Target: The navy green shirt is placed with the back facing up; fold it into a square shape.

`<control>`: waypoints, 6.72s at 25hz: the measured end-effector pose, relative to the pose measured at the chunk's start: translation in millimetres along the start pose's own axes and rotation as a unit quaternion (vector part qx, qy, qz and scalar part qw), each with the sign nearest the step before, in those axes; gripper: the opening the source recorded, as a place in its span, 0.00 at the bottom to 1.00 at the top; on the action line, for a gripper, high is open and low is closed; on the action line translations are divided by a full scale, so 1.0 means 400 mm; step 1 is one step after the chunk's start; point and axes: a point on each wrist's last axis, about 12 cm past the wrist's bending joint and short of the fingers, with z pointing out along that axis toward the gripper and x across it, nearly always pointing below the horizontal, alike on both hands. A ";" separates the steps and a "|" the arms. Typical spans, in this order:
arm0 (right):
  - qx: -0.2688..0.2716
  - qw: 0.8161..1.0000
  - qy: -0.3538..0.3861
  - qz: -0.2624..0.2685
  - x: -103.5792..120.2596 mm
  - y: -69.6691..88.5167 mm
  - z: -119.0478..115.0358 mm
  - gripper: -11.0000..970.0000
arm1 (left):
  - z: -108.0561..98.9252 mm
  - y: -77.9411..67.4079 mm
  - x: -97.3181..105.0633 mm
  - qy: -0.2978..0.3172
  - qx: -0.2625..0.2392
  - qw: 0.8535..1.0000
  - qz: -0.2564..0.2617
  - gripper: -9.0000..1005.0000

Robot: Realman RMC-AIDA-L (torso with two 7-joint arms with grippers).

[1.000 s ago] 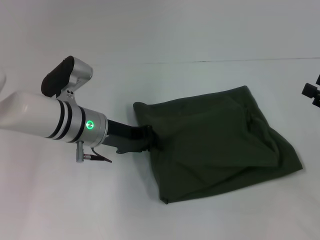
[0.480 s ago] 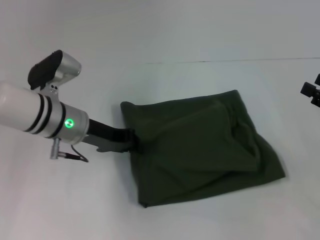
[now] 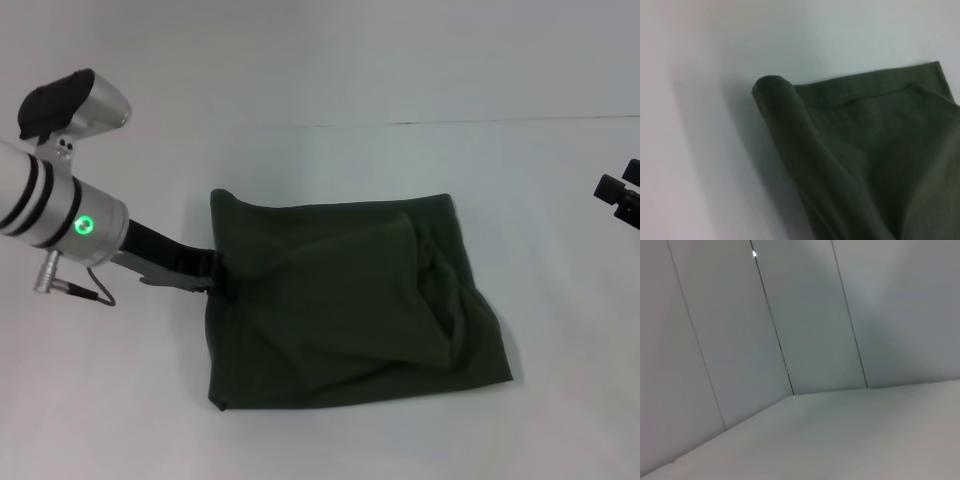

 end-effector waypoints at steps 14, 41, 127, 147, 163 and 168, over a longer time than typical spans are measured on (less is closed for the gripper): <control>-0.002 1.000 0.001 0.010 0.020 0.015 0.005 0.66 | -0.035 0.008 -0.006 0.031 -0.037 0.998 0.035 0.12; -0.225 0.961 0.128 -0.094 0.032 0.143 0.166 0.66 | -0.193 0.014 0.018 -0.236 0.187 0.949 0.096 0.84; -0.218 0.886 0.338 -0.231 -0.063 0.170 0.345 0.66 | -0.145 0.006 0.101 -0.390 0.196 0.857 0.273 0.88; -0.220 0.876 0.393 -0.174 -0.013 0.180 0.329 0.66 | -0.147 -0.005 0.086 -0.391 0.198 0.854 0.281 0.88; -0.125 0.925 0.350 -0.078 -0.095 0.109 0.308 0.66 | -0.143 -0.017 0.077 -0.391 0.201 0.849 0.293 0.88; -0.090 0.922 0.374 -0.051 -0.076 0.104 0.322 0.66 | -0.143 -0.019 0.075 -0.389 0.203 0.849 0.294 0.88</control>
